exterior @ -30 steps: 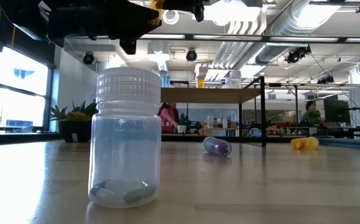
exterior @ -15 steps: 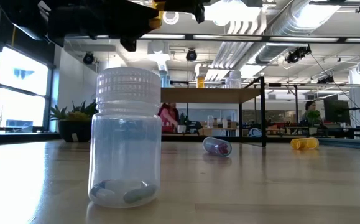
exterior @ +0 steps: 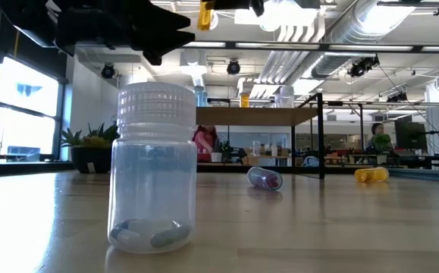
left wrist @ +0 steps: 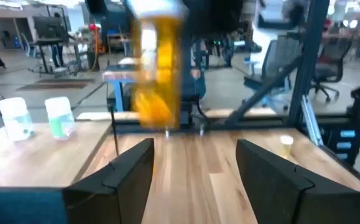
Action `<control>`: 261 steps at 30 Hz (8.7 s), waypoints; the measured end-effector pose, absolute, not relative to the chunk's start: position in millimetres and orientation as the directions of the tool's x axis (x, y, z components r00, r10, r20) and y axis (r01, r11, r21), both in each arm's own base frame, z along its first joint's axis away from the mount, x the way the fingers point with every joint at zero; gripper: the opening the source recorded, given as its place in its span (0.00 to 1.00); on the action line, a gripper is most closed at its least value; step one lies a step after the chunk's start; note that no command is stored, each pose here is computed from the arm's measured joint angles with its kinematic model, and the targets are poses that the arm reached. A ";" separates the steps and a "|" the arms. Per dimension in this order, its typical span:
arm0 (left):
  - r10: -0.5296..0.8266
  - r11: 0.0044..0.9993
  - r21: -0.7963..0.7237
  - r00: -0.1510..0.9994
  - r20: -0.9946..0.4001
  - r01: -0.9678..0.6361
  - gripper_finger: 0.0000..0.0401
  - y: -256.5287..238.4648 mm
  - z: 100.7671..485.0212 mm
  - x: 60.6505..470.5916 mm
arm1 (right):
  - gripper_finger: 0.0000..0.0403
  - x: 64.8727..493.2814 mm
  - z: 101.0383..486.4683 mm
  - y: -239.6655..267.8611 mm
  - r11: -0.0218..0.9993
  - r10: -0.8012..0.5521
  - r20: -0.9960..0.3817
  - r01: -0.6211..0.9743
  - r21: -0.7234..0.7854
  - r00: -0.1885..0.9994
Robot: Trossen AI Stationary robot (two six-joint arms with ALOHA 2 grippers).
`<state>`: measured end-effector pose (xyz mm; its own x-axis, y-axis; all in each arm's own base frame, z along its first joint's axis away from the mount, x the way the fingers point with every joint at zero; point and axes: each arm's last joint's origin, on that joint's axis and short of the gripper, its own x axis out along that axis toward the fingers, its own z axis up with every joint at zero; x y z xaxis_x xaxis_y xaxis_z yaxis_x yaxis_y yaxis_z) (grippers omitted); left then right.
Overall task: Pick and place medicine bottles onto shelf by color
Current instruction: Put the bottom orange bottle on the shelf aligned with the other orange pill bottle, then put the white pill bottle on the shelf aligned with the other white pill bottle
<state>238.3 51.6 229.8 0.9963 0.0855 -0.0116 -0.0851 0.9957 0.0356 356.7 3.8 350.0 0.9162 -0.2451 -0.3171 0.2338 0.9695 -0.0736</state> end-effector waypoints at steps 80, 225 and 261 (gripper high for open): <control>0.092 0.994 0.057 0.995 -0.049 -0.089 0.53 47.8 244.9 216.4 | 0.23 324.3 246.8 -107.3 0.715 -0.664 -0.395 0.694 -0.086 0.635; -0.413 0.911 -0.231 0.780 -0.471 0.343 0.53 -147.0 78.9 325.3 | 0.41 275.0 269.3 106.1 0.950 -0.235 -0.613 0.311 0.018 0.755; -0.432 0.901 -0.268 0.765 -0.477 0.341 0.34 -146.7 74.2 350.0 | 0.41 274.6 268.1 108.4 0.975 -0.152 -0.646 0.220 0.025 0.748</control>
